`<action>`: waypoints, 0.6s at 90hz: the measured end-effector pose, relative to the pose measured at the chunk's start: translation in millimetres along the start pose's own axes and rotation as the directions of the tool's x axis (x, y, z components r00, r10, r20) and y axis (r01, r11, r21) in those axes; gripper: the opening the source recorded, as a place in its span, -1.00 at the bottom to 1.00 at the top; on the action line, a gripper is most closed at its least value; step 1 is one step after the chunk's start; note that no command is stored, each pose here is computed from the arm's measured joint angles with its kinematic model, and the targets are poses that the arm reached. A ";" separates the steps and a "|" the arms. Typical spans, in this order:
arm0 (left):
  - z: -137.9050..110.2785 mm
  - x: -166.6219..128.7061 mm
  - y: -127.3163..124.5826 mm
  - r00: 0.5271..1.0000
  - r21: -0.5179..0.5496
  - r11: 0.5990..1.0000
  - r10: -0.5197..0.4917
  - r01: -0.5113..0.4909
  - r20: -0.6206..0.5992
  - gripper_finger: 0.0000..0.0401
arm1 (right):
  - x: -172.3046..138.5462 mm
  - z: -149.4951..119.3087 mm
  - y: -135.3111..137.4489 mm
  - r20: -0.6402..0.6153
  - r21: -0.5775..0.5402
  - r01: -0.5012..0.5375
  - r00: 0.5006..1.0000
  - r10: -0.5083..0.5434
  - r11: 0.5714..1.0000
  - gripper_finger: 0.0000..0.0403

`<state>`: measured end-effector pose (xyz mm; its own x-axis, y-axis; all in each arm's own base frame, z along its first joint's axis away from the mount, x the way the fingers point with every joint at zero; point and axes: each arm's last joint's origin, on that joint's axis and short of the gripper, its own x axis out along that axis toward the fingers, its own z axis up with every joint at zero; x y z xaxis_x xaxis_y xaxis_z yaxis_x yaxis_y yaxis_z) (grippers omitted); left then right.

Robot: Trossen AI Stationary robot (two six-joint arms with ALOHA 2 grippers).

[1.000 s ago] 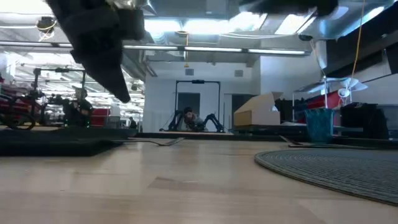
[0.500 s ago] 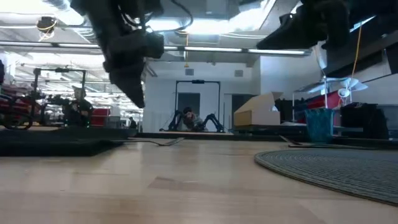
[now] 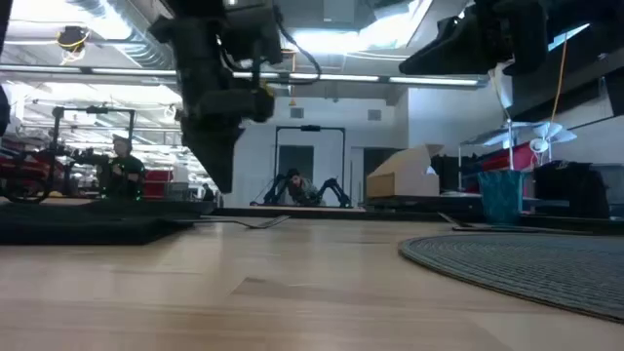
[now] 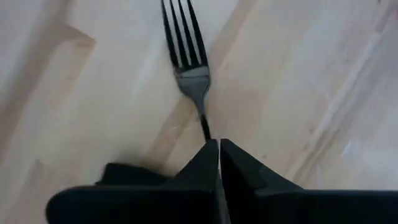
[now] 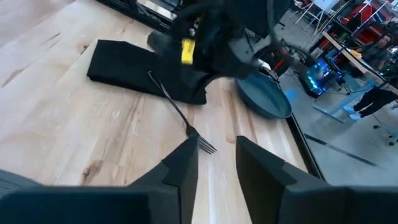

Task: Set table place
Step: Put the black fork on the black table napkin

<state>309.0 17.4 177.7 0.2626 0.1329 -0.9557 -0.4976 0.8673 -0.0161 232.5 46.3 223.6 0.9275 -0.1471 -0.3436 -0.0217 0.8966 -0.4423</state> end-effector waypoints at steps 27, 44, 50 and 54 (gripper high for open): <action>2.9 8.3 -1.5 0.999 -0.035 0.999 0.010 -0.011 -0.046 -0.85 | 0.0 -1.2 0.5 -0.012 -0.014 -0.006 1.000 0.006 1.000 -0.51; -0.4 8.0 -0.1 0.996 -0.021 1.000 0.021 -0.023 -0.081 -0.72 | 0.0 -2.2 1.3 -0.017 -0.018 -0.025 1.000 0.025 1.000 -0.51; 0.4 8.2 0.7 0.997 -0.028 0.999 0.020 -0.022 -0.078 -0.69 | 0.0 -2.2 1.3 -0.017 -0.018 -0.025 1.000 0.024 1.000 -0.51; 1.5 8.4 2.0 0.997 -0.035 0.999 0.019 -0.021 -0.074 -0.67 | 0.0 -2.1 1.3 -0.017 -0.018 -0.025 1.000 0.024 1.000 -0.51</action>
<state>311.4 20.9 170.1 0.1911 0.1132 -0.9750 -0.5313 0.8471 -0.0058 231.7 46.6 221.3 0.9204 -0.1322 -0.3680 -0.0510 0.8925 -0.4482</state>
